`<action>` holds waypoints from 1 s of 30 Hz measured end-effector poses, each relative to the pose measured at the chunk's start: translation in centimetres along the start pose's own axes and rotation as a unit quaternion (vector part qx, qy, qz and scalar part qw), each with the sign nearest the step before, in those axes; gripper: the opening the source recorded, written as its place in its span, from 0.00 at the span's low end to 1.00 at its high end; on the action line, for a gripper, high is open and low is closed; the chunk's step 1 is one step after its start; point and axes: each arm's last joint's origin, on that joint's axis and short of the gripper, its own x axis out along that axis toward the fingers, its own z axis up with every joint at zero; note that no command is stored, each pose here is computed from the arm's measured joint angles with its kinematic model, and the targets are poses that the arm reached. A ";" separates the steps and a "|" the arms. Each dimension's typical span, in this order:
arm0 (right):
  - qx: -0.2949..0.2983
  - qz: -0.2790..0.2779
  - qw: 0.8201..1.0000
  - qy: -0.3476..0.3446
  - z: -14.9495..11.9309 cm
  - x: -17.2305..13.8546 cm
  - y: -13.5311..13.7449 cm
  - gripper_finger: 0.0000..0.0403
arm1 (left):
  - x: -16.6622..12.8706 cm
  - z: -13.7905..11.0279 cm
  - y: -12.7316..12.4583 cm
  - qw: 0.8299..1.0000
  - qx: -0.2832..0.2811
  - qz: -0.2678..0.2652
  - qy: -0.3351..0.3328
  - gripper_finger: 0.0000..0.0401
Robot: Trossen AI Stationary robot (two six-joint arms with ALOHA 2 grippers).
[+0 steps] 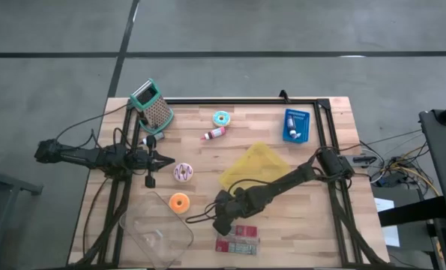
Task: Pick & Place Food Item
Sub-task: Put the small black food coloring bottle into the blue bin
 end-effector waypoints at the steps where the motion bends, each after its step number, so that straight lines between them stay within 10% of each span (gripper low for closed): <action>1: 0.000 0.000 1.000 0.001 0.0 0.0 0.0 0.24 | 0.0 0.0 0.0 1.000 0.000 0.000 0.000 0.06; 30: -0.008 -0.015 1.000 0.011 0.2 -0.5 0.3 0.16 | 0.0 0.0 0.0 1.000 0.000 0.000 0.000 0.06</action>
